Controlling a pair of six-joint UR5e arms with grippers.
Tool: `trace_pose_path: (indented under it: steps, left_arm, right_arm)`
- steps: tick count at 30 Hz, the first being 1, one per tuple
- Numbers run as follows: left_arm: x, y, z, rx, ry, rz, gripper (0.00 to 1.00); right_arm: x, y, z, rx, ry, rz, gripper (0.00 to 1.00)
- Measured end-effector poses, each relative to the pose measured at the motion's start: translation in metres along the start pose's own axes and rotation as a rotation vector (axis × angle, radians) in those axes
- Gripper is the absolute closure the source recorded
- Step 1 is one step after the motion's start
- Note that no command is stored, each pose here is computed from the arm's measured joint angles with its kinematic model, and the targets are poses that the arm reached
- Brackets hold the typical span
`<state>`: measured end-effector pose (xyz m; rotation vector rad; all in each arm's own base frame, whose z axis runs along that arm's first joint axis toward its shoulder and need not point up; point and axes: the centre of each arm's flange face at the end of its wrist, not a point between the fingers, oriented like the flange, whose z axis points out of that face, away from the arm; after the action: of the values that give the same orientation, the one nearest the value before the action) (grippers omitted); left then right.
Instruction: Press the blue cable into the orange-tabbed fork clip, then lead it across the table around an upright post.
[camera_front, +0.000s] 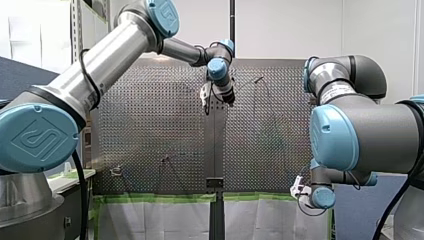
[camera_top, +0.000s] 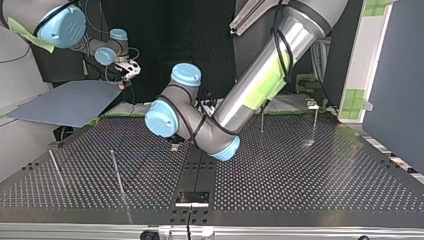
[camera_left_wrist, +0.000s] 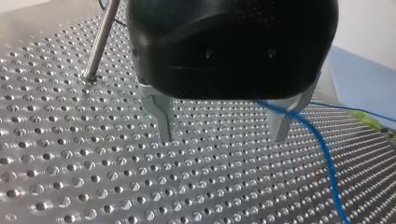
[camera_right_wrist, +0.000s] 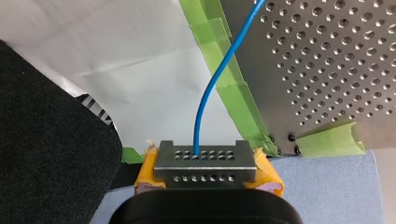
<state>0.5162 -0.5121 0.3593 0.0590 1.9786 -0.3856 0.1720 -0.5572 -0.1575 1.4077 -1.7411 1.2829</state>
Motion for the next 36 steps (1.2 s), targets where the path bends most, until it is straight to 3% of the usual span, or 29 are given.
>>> trace_pose_path:
  steps: [8,16,27,36]
  left_arm:
    - [-0.01,-0.006,-0.023,0.01,0.031,0.01,0.0]
    - [-0.018,-0.022,-0.049,0.064,0.061,0.019,0.0]
    - [-0.05,-0.046,-0.095,0.131,-0.003,0.059,0.0]
    - [-0.061,-0.077,-0.11,0.216,-0.085,0.113,0.0]
  right_arm:
    - [0.0,0.0,0.0,0.0,-0.002,-0.001,1.0]
    - [-0.001,0.0,0.0,-0.001,-0.004,-0.001,1.0]
    - [-0.001,-0.001,-0.001,0.0,-0.004,-0.001,1.0]
    - [-0.001,-0.002,0.0,0.009,-0.006,-0.003,1.0]
